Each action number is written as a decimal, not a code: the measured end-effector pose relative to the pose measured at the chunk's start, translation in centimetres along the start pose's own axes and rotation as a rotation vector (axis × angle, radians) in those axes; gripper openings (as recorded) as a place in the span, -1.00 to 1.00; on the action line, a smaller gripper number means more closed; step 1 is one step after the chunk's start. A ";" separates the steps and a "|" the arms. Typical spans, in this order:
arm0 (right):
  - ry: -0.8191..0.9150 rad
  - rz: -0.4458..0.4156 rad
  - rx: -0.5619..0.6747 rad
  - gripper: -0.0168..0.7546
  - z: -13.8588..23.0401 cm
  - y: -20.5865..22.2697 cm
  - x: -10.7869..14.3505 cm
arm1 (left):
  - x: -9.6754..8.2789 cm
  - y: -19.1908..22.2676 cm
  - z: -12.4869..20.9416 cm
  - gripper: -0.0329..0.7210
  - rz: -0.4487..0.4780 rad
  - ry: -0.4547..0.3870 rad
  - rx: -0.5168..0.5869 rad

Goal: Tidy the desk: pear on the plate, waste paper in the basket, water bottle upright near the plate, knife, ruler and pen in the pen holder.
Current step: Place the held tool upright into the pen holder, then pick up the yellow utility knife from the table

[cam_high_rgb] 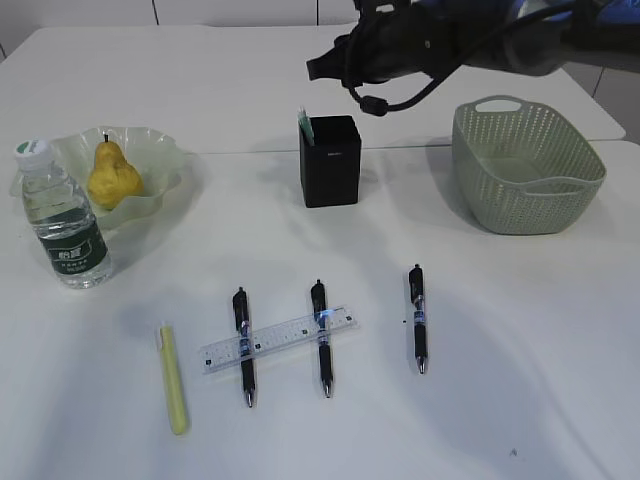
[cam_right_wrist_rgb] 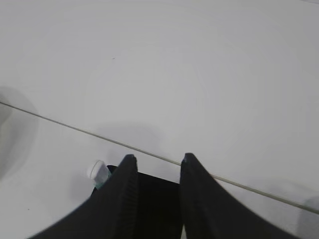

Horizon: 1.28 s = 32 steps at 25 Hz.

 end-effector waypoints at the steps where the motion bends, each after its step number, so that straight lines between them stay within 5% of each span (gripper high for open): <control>1: 0.001 0.005 0.006 -0.31 -0.4 -0.5 -0.1 | 0.0 0.0 0.0 0.46 0.002 -0.002 0.000; 8: -0.025 0.033 0.018 -0.31 -3.2 -4.1 -0.9 | -0.3 0.0 0.0 0.46 0.016 -0.016 -0.002; 18: -0.291 0.050 0.101 -0.31 -3.6 -6.6 -1.7 | -0.3 0.0 0.0 0.46 0.020 -0.021 -0.003; 32: -0.210 0.034 0.140 -0.32 -3.4 -11.7 -2.2 | -0.6 0.0 -0.1 0.46 0.035 -0.037 -0.005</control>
Point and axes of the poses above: a point on each arm's last joint axis where the gripper is mounted, y pointing out along that axis toward the gripper, x along the wrist's bending axis when the last joint is at zero, z = x × y, the point moved 8 cm from there along y, pointing out along that axis toward the gripper, and after that the axes turned 1 degree about y, right-handed, at the moved point
